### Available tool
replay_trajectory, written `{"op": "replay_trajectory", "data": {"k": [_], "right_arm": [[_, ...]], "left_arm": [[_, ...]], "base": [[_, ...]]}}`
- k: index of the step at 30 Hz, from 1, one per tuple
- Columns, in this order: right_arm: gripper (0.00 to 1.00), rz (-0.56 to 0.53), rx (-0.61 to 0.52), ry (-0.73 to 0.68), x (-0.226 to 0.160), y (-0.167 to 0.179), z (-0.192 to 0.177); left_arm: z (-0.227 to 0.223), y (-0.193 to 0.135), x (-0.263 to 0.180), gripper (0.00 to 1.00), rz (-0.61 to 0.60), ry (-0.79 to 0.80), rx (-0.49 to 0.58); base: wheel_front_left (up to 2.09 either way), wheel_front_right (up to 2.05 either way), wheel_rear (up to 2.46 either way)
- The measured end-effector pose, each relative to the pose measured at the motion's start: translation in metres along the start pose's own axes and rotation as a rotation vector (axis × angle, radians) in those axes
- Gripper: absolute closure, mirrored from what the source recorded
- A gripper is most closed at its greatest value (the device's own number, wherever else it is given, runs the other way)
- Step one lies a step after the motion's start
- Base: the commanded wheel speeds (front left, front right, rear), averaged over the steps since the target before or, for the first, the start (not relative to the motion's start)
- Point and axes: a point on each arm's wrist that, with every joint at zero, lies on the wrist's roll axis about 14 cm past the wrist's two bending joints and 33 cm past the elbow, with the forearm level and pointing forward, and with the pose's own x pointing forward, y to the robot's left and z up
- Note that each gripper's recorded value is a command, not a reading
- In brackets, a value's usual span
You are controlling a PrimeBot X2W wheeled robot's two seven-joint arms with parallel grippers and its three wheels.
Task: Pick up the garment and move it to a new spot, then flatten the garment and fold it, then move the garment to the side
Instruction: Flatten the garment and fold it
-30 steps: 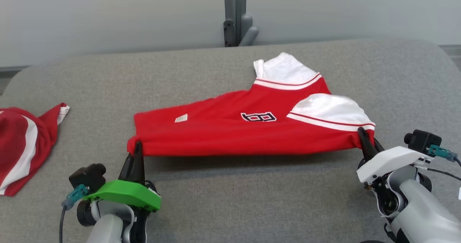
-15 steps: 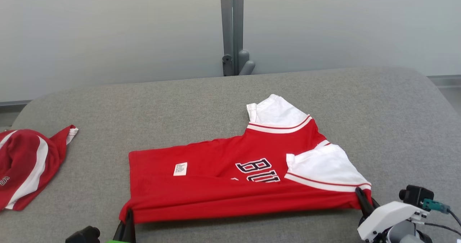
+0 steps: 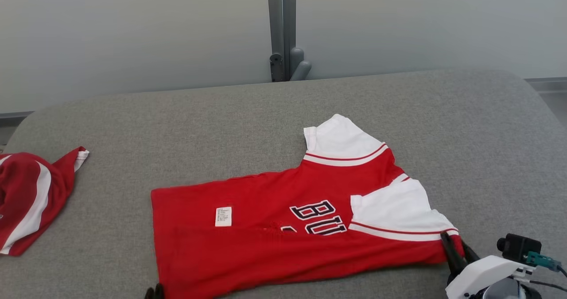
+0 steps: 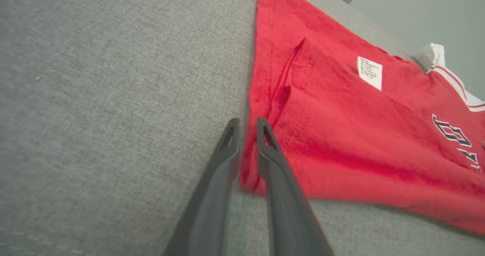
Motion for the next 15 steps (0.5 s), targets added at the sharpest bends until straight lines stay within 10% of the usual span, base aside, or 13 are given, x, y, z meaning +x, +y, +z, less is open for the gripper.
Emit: {"op": "replay_trajectory", "data": {"k": [1,15], "right_arm": [[0.0,0.008,-0.024,-0.012,0.001,0.001,0.004],[0.0,0.053,-0.216,-0.159,0.023,0.022,0.048]], "left_arm": [[0.001,0.0,0.0,0.0,-0.002,-0.001,0.005],[0.045,-0.02,0.029,0.0,-0.056,-0.101,0.152]], "base": [[0.0,0.0,0.0],[0.0,0.0,0.0]]}}
